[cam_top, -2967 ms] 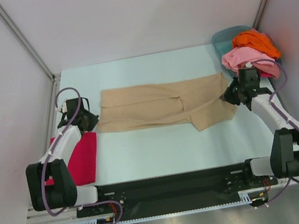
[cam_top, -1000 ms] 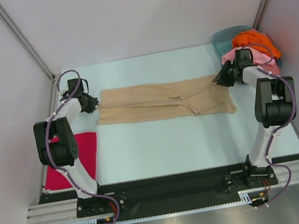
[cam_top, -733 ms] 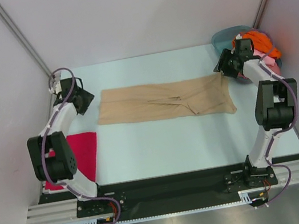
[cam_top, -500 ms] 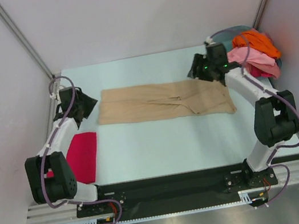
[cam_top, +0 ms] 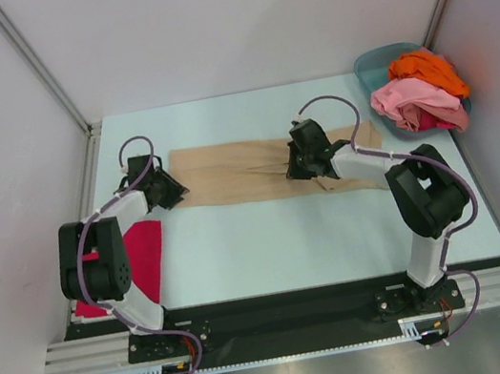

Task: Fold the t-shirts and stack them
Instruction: Fold the tshirt

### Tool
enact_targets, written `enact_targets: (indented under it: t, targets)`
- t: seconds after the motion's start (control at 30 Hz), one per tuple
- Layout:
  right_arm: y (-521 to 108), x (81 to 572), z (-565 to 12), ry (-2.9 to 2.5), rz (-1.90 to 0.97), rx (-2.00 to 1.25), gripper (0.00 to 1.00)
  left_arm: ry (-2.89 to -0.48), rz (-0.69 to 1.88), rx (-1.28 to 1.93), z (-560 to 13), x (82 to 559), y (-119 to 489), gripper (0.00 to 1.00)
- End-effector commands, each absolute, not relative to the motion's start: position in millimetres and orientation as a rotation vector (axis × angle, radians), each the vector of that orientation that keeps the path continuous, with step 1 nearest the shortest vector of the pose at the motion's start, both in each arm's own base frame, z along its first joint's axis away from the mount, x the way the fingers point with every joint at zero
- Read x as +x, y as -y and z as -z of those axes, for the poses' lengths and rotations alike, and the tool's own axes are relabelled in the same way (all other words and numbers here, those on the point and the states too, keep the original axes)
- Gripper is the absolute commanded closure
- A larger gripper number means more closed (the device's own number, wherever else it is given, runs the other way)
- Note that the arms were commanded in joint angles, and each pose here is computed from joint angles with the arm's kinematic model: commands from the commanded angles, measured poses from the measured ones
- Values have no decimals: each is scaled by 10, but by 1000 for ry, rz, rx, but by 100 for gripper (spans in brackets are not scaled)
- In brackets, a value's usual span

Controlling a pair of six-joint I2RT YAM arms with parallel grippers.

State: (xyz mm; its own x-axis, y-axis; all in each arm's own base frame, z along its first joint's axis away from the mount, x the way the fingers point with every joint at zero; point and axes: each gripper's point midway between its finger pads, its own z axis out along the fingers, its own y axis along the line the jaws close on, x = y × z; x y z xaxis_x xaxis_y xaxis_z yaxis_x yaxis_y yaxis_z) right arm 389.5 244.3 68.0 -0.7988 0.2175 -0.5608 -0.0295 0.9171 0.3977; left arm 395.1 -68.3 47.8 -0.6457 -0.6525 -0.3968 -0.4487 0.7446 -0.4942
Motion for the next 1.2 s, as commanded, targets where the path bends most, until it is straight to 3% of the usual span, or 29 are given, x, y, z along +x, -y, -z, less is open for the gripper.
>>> enact_targets:
  t: [0.0, 0.6, 1.17]
  targets:
    - [-2469, 4086, -627, -2388, -489, 166, 92, -2338, 521, -767, -582, 4193, 745, 62]
    - [-2330, 4466, -386, -2326, -351, 201, 97, -2426, 433, -864, -181, 4088, 592, 72]
    - [-2120, 4879, -320, -2253, -285, 207, 97, -2427, 355, -889, -150, 3947, 419, 73]
